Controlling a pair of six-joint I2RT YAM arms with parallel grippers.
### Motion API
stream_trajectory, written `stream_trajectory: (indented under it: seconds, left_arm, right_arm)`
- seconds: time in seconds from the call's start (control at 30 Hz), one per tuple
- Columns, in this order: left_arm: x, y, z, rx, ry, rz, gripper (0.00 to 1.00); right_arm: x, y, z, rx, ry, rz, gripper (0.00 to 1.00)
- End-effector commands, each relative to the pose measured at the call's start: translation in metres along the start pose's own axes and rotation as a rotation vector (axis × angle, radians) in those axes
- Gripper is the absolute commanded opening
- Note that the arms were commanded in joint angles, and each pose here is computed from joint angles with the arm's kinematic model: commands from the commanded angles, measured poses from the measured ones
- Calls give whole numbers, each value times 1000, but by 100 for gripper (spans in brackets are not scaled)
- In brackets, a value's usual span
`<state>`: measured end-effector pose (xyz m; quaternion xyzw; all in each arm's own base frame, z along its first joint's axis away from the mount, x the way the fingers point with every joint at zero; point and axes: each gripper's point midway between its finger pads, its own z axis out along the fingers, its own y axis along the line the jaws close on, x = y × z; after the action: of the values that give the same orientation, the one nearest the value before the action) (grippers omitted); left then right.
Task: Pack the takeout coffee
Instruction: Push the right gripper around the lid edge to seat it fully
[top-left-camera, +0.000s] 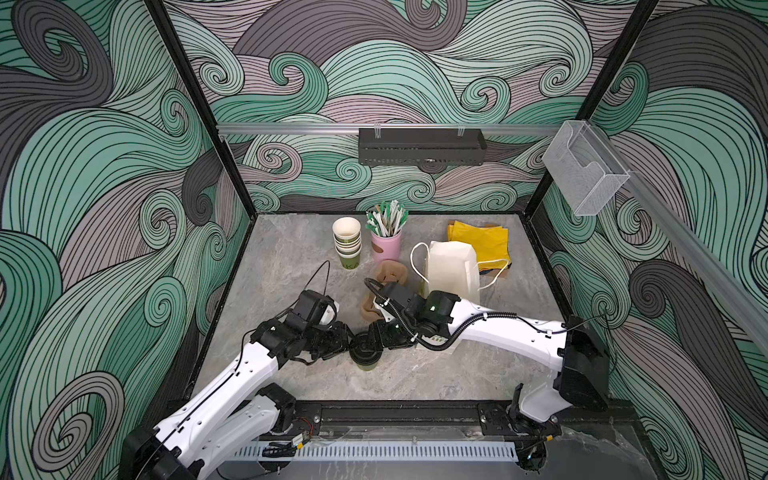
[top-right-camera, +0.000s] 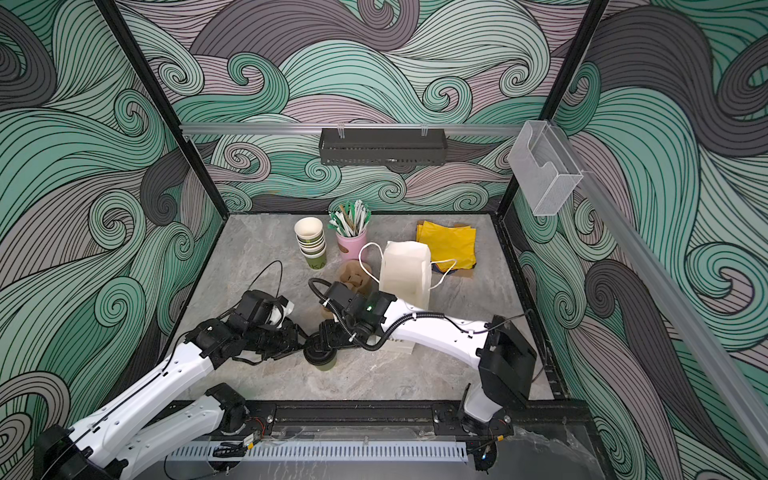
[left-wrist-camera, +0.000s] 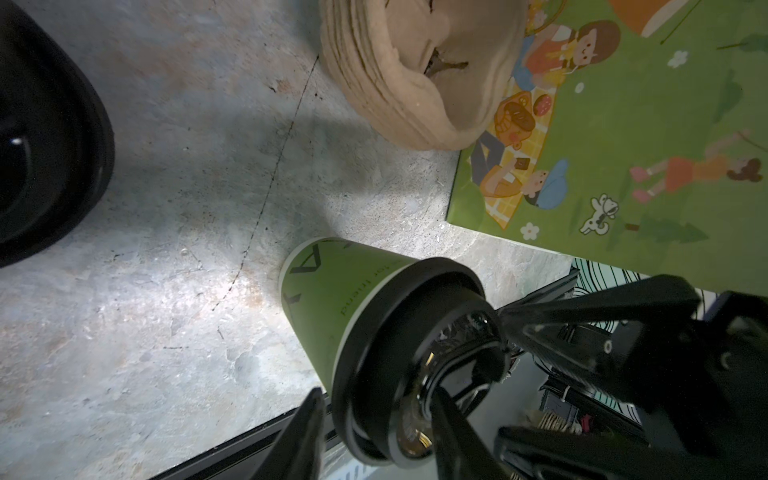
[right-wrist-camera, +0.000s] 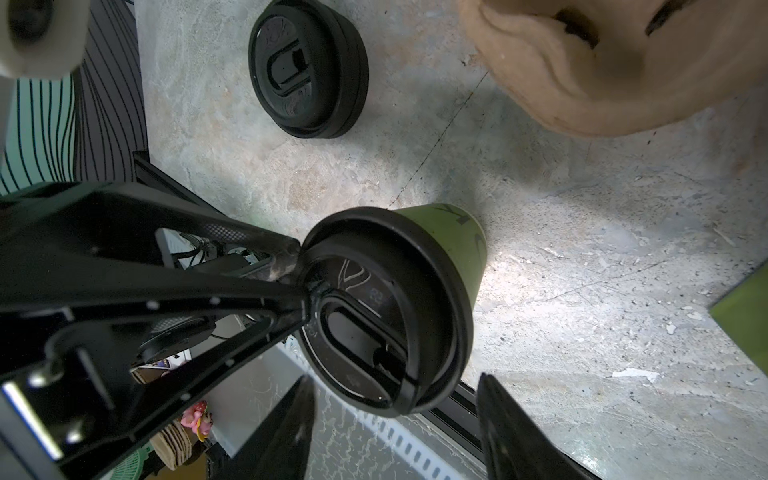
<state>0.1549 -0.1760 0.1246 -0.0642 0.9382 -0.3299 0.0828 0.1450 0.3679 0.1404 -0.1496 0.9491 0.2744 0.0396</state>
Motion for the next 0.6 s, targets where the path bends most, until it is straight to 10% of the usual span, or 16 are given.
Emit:
stream_trajectory:
  seconds: [0.0, 0.57]
  left_arm:
    - [3, 4, 1, -21, 14, 4, 43]
    - [8, 16, 5, -73, 38, -5, 36]
  right_arm:
    - [12, -9, 6, 24, 51, 6, 60]
    - [25, -40, 18, 178, 113, 37, 47]
